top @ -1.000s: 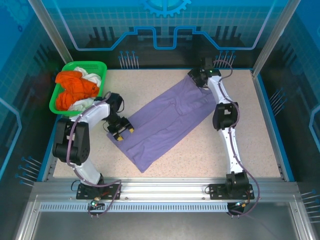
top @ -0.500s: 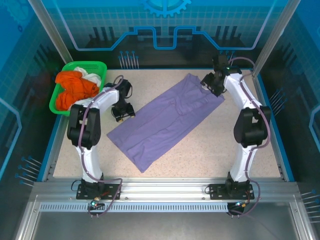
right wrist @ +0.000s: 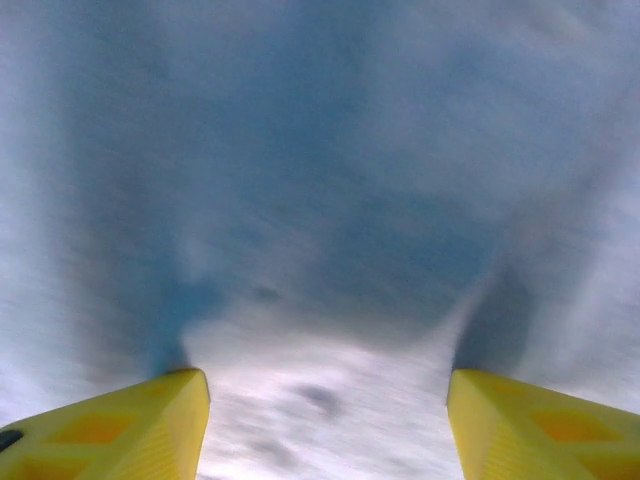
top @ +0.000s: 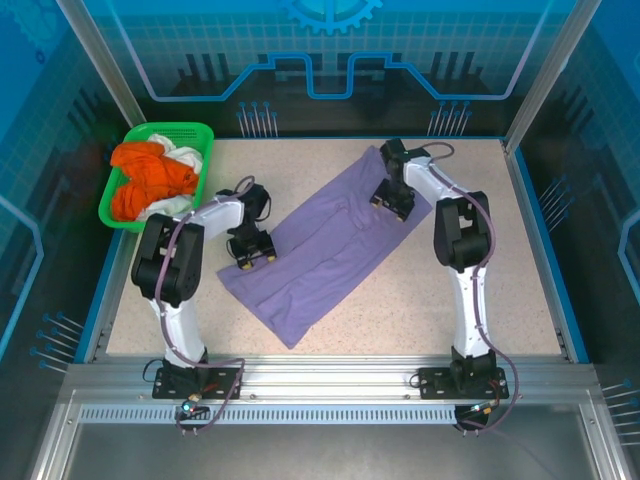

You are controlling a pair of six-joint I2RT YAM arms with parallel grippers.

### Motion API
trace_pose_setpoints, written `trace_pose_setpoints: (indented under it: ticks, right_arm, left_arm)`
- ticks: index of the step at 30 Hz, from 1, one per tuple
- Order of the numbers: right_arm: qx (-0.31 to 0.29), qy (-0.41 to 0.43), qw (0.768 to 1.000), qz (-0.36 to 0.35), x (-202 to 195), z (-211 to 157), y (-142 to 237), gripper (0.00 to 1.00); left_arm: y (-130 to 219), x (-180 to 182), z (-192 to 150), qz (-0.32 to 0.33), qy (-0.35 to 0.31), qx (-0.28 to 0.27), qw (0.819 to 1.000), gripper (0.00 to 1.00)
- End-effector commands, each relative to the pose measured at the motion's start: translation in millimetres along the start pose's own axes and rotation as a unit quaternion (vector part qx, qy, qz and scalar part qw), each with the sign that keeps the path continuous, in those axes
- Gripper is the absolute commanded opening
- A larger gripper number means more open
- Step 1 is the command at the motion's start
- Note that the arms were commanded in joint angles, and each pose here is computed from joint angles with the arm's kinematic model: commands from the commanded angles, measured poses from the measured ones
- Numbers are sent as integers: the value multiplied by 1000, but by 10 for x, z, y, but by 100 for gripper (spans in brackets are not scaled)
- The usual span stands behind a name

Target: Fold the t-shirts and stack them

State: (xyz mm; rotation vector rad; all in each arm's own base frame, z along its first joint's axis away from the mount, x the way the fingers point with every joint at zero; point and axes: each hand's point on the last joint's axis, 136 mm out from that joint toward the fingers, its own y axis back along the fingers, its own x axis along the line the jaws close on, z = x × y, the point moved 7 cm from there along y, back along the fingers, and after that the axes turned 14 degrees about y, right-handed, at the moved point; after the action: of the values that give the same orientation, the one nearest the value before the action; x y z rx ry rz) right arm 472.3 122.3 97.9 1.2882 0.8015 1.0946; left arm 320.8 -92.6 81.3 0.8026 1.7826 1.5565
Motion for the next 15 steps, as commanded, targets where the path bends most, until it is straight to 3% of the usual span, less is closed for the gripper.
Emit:
trace_pose_setpoints:
  ticks: [1, 8, 15]
  right_arm:
    - [16, 30, 999, -7, 244, -60, -211, 65]
    - [2, 97, 994, 41, 903, 18, -466, 65]
    - [-24, 125, 982, 143, 1430, 8, -646, 64]
  left_arm:
    - [-229, 85, -368, -6, 21, 85, 996, 54]
    - [-230, -23, -797, -41, 35, 141, 988, 54]
    - [-229, -254, -1135, -75, 64, 186, 977, 55]
